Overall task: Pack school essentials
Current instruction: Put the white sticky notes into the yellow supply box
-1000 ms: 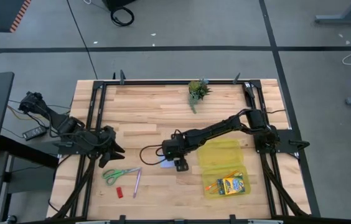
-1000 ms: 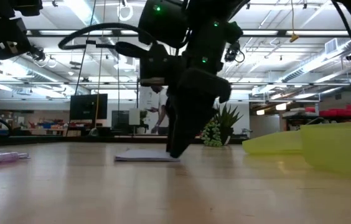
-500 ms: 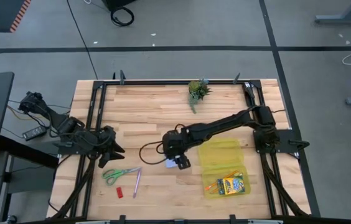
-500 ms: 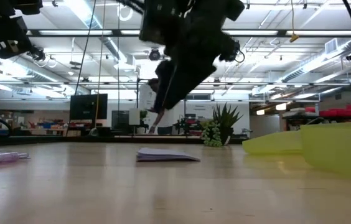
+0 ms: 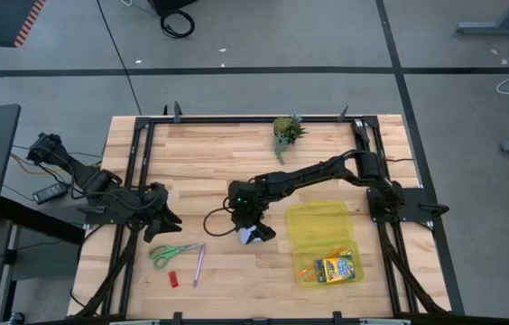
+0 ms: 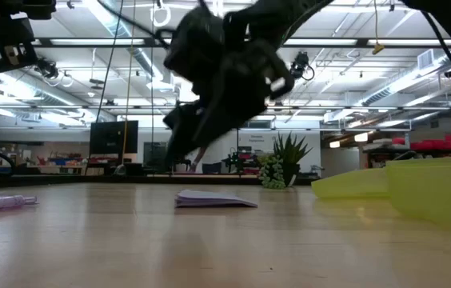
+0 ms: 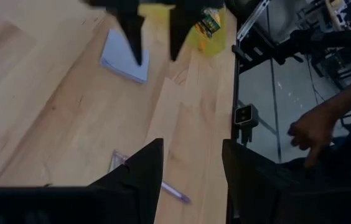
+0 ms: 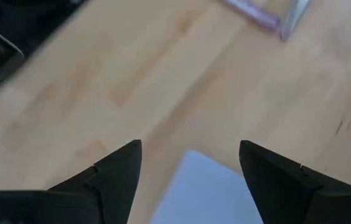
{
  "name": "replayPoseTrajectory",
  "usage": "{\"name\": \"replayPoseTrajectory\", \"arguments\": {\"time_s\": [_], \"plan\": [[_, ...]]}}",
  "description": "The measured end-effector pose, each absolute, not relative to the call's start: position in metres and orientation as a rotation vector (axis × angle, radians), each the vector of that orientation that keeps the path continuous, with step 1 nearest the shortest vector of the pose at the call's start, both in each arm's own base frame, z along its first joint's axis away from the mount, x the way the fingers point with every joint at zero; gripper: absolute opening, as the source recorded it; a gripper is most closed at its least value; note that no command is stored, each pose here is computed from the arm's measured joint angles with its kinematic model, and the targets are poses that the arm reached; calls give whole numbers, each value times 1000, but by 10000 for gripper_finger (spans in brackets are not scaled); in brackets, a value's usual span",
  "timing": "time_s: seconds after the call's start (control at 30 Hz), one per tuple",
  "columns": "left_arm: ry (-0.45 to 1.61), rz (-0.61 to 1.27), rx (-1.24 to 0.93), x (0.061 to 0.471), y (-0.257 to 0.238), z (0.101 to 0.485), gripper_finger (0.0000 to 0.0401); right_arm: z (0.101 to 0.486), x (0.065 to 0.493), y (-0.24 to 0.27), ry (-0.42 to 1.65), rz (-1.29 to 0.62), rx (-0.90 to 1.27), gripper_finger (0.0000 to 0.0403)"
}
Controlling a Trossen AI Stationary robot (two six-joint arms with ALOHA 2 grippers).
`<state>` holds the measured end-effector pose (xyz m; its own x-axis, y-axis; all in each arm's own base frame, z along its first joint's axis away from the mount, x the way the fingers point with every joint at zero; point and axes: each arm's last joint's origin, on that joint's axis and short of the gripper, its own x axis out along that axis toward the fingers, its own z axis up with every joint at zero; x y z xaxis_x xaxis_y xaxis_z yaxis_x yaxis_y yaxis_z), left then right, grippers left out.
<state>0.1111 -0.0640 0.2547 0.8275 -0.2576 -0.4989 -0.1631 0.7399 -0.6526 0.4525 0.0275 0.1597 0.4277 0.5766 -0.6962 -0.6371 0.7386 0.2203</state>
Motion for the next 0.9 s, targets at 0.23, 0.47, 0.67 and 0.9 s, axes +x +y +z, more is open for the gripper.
{"name": "replayPoseTrajectory", "arguments": {"time_s": [0.23,0.47,0.67,0.9], "plan": [[609,-46,-764,111,-64,255,172,144,458,28,786,837,-102,275],[607,-34,-760,112,-64,254,172,134,461,28,785,836,-95,275],[625,-17,-773,114,-65,252,172,116,458,24,858,841,-89,275],[633,-12,-779,116,-67,251,172,114,457,23,850,854,-206,275]]}}
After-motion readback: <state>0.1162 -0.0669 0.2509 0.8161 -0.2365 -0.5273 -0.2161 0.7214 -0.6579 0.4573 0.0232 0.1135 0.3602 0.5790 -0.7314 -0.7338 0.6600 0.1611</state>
